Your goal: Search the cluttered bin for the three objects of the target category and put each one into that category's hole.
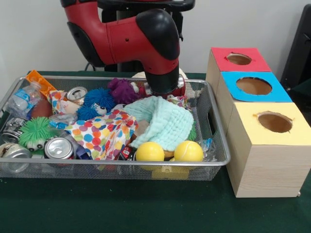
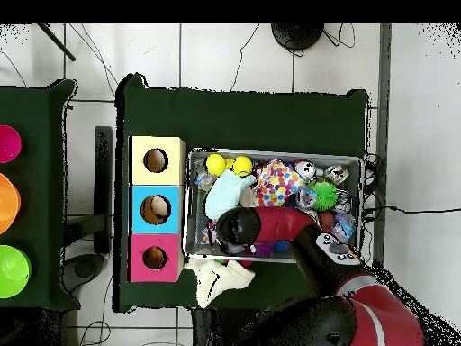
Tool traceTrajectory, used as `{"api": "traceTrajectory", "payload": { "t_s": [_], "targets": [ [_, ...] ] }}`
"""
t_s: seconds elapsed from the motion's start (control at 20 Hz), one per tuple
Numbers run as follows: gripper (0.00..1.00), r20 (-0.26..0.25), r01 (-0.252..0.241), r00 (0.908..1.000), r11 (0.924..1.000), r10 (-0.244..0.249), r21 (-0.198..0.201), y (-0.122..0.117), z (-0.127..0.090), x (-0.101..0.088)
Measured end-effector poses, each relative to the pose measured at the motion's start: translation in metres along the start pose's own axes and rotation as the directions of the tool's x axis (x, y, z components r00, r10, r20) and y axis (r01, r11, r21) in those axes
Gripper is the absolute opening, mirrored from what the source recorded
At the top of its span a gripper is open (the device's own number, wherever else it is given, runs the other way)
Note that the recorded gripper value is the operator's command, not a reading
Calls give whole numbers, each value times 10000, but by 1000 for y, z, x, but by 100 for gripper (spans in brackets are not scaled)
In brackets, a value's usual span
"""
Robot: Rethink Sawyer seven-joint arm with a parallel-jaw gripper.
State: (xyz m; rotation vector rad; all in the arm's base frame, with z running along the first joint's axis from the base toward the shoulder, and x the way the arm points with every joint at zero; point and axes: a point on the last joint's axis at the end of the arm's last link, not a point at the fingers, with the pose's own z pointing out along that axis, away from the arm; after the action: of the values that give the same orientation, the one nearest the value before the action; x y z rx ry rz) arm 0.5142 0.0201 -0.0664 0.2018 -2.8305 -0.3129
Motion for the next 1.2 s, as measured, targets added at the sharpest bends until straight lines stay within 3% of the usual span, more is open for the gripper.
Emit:
{"api": "traceTrajectory", "payload": {
  "t_s": [0.25, 0.55, 0.8, 0.85, 1.2],
  "targets": [
    [100, -394, 180, 9991, 9998, -181, -8, -3, -2, -7],
    [100, -241, 460, 9987, 9982, -452, 376, -10, -13, -19],
    [100, 235, 618, 9977, 9935, -643, 953, -19, -47, -33],
    [100, 314, 612, 9974, 9914, -653, 1158, -22, -63, -36],
    [100, 800, 386, 9953, 9828, -538, 1804, -38, -115, -47]
  ]
}}
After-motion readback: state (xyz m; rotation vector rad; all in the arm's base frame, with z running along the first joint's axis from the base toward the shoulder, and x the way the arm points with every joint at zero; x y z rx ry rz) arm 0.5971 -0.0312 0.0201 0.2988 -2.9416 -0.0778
